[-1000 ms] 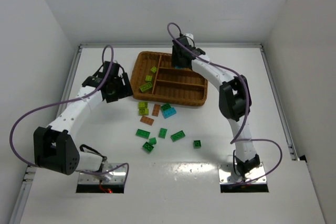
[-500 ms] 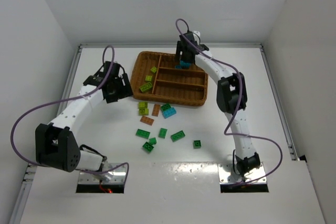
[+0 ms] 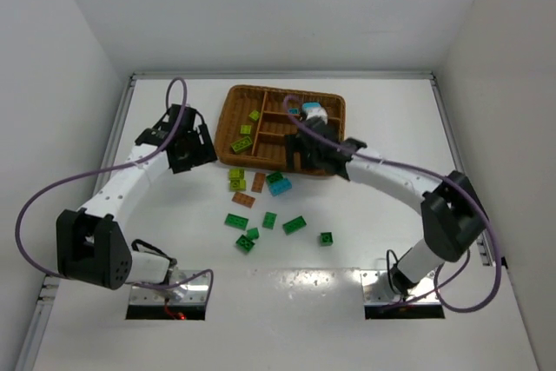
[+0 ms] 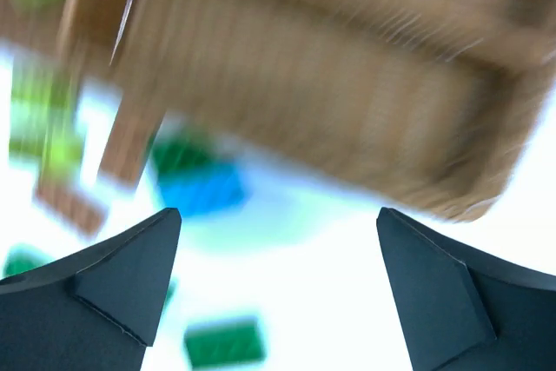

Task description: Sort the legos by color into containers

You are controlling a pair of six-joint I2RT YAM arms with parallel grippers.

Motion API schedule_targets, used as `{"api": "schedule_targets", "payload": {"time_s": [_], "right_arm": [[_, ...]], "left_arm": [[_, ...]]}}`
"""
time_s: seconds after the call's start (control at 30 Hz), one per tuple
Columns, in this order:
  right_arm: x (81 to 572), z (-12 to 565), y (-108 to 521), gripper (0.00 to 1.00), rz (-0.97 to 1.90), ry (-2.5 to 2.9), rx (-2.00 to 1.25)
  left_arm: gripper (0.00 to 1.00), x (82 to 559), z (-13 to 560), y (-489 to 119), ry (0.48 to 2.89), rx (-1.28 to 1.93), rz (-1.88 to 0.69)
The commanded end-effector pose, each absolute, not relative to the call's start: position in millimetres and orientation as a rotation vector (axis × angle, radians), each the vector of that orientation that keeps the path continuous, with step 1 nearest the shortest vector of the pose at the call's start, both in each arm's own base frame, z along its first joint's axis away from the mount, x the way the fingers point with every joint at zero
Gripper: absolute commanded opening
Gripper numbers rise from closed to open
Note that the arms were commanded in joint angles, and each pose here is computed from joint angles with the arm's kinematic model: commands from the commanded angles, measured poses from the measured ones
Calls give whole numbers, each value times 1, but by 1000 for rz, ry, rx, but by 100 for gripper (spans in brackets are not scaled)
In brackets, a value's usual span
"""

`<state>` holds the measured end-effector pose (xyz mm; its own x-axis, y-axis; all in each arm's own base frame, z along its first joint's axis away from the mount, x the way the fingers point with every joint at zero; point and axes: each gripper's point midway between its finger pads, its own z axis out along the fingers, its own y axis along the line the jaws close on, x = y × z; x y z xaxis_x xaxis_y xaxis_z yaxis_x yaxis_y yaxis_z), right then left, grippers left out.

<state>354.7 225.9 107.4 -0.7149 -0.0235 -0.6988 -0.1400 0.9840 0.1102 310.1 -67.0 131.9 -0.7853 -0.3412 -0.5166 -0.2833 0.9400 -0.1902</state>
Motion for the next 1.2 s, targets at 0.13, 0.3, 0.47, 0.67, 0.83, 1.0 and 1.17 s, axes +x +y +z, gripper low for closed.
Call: {"api": "schedule_targets", "payload": {"time_s": [0.13,0.3,0.47,0.67,0.83,1.0,1.17], "right_arm": [[280,44,268,97,301,2473,-390],[291,38,289,97,276,2458,-477],[300,31,309,97,288,2454,-568],[305,15,322,97,199,2468,-599],[305,11,318,87,130,2458,-588],[303,9,311,72,104,2463,-570],[308,42,308,57,110,2416,-502]], "left_arm": [[76,310,148,-55,2453,-457,-116],[76,307,148,-58,2458,-461,-143],[76,307,150,-58,2449,-460,-147],[76,306,153,-58,2441,-459,-151],[76,306,153,-58,2441,-459,-151],[76,307,153,-56,2437,-462,-140],[76,305,152,-55,2448,-452,-132]]}}
